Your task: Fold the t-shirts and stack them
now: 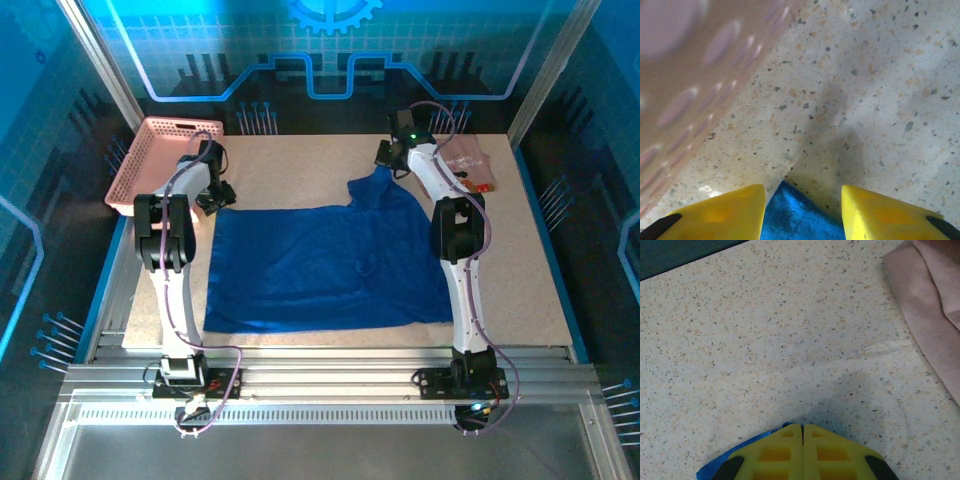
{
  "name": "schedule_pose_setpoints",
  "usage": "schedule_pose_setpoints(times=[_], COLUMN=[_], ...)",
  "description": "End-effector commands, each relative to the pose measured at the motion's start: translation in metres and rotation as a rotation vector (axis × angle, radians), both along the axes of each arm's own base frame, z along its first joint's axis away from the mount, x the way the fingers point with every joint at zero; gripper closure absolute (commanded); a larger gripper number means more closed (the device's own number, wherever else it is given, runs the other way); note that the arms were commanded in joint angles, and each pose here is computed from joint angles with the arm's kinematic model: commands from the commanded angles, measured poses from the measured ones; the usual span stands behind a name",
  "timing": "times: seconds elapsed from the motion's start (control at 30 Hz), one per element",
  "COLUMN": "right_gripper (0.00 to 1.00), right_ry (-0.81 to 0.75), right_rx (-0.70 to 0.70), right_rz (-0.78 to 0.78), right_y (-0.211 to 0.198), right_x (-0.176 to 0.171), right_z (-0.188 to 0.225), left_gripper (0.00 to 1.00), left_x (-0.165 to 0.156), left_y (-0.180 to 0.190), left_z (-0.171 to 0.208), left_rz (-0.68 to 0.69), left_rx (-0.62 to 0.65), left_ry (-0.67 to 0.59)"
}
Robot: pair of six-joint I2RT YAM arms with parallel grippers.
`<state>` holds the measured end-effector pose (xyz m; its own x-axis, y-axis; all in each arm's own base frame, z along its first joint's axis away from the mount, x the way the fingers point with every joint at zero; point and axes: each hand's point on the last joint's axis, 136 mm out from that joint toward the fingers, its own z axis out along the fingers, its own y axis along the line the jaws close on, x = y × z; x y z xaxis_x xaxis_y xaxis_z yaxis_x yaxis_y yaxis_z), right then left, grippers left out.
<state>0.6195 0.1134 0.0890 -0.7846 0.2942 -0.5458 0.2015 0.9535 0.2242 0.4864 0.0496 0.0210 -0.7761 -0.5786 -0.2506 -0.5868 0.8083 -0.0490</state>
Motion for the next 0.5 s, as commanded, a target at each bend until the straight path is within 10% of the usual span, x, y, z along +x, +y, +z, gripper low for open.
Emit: schedule_pose_setpoints(times=[0.0, 0.47], right_gripper=[1.00, 1.00], right_ry=[-0.020, -0.026], right_rx=[0.024, 0.024], right_rz=[-0.019, -0.033], right_y=[-0.007, -0.010], right_x=[-0.003, -0.006], right_z=[0.025, 0.034], left_gripper=[0.55, 0.80], left_x=[-0.056, -0.059], left_y=[-0.007, -0.017], left_z=[-0.029, -0.050], left_rz=[-0.037, -0.091], left_rx=[-0.022, -0.035], left_ry=[0.228, 0.296])
